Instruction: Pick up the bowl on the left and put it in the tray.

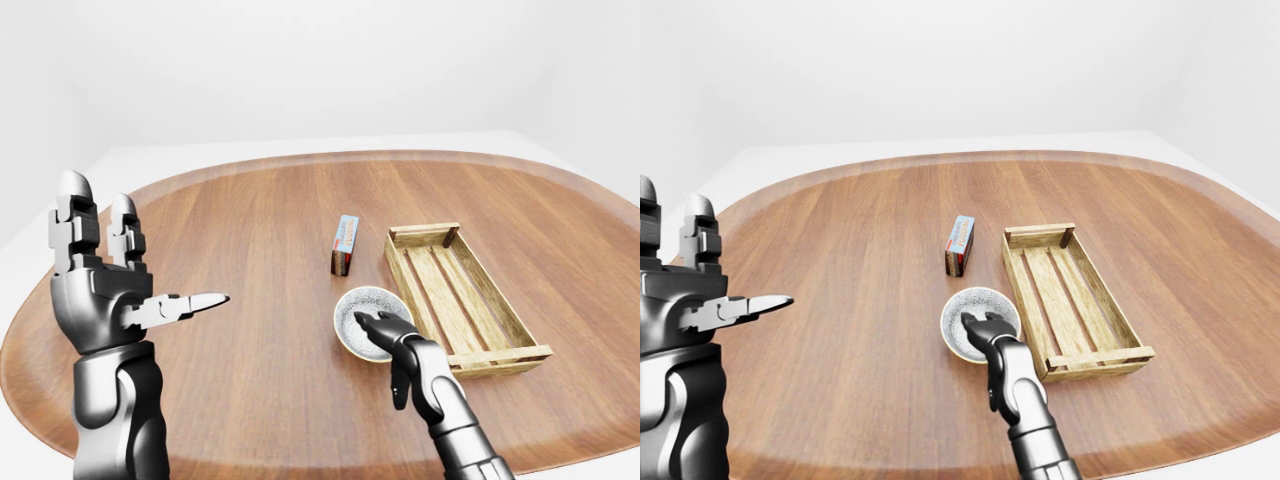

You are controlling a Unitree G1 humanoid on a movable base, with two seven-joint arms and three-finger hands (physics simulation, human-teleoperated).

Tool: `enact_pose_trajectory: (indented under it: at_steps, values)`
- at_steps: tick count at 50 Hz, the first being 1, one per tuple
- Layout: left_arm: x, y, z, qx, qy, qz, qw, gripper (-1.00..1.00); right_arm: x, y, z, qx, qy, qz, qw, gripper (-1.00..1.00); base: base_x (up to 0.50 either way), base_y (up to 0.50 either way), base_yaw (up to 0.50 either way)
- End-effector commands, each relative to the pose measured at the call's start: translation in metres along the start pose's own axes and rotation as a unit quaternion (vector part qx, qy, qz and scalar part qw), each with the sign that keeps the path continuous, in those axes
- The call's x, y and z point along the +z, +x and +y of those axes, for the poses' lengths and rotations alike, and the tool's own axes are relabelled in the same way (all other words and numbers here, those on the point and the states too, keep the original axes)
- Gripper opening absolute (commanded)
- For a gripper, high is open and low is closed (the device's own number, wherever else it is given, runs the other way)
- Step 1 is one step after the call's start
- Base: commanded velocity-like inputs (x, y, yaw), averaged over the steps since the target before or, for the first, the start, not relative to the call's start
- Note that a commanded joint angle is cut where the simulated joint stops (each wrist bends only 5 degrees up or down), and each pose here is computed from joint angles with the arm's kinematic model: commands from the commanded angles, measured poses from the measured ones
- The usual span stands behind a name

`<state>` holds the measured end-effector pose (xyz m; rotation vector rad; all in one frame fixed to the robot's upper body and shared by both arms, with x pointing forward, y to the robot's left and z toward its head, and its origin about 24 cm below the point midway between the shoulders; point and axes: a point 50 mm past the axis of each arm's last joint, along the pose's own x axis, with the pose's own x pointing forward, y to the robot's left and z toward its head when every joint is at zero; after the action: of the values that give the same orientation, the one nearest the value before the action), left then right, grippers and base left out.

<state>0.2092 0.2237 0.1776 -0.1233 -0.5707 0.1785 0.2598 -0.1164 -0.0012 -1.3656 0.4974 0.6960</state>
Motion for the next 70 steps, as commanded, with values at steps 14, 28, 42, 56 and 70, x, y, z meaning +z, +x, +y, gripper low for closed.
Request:
enact_pose_trajectory:
  at_steps: [14, 28, 42, 56, 70]
  values:
    - [0.000, 0.000, 0.000, 0.000, 0.000, -0.001, 1.000, 1.00, 0.000, 0.009, 0.010, 0.033, 0.006, -0.004, 0.999, 1.00, 0.00, 0.00, 0.00]
    - [-0.005, 0.000, -0.001, -0.002, 0.001, 0.009, 1.000, 1.00, -0.006, 0.013, 0.018, 0.056, 0.016, 0.000, 0.998, 1.00, 0.00, 0.00, 0.00]
    - [-0.005, 0.000, -0.001, -0.002, 0.002, 0.010, 1.000, 1.00, -0.009, 0.016, 0.021, 0.066, 0.023, 0.003, 0.998, 0.65, 0.00, 0.00, 0.00]
    - [-0.011, -0.002, -0.004, -0.005, 0.006, 0.023, 1.000, 1.00, -0.004, 0.017, 0.031, 0.083, 0.030, -0.010, 0.996, -0.85, 0.00, 0.00, 0.00]
    - [-0.011, -0.003, -0.006, -0.009, 0.007, 0.024, 1.000, 1.00, -0.003, 0.011, 0.030, 0.069, 0.027, -0.011, 0.997, -1.00, 0.00, 0.00, 0.00]
